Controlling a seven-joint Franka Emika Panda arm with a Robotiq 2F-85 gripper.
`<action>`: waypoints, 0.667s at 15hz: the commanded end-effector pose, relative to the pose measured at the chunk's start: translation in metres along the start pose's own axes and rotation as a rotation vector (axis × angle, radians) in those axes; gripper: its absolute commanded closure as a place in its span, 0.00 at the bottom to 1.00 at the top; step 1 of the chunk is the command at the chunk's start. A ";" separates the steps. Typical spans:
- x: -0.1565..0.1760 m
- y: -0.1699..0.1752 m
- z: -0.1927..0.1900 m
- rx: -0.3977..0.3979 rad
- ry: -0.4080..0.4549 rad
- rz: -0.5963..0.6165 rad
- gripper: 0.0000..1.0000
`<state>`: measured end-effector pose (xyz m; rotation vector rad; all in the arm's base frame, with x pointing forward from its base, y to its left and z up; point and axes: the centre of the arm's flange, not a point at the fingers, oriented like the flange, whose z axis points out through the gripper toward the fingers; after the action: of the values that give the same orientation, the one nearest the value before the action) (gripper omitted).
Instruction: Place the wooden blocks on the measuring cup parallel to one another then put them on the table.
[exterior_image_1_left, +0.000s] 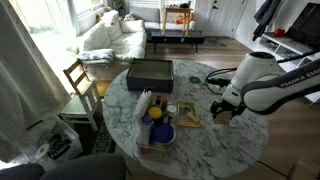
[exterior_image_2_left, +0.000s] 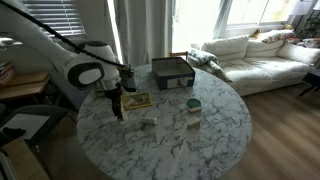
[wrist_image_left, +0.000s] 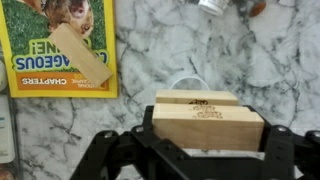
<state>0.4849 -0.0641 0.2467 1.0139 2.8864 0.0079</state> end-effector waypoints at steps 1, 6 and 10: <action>-0.003 -0.001 0.006 0.007 -0.003 -0.005 0.07; -0.004 -0.003 0.003 0.008 -0.008 -0.006 0.00; -0.006 -0.006 -0.005 0.007 -0.014 0.022 0.00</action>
<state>0.4869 -0.0658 0.2457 1.0197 2.8839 0.0074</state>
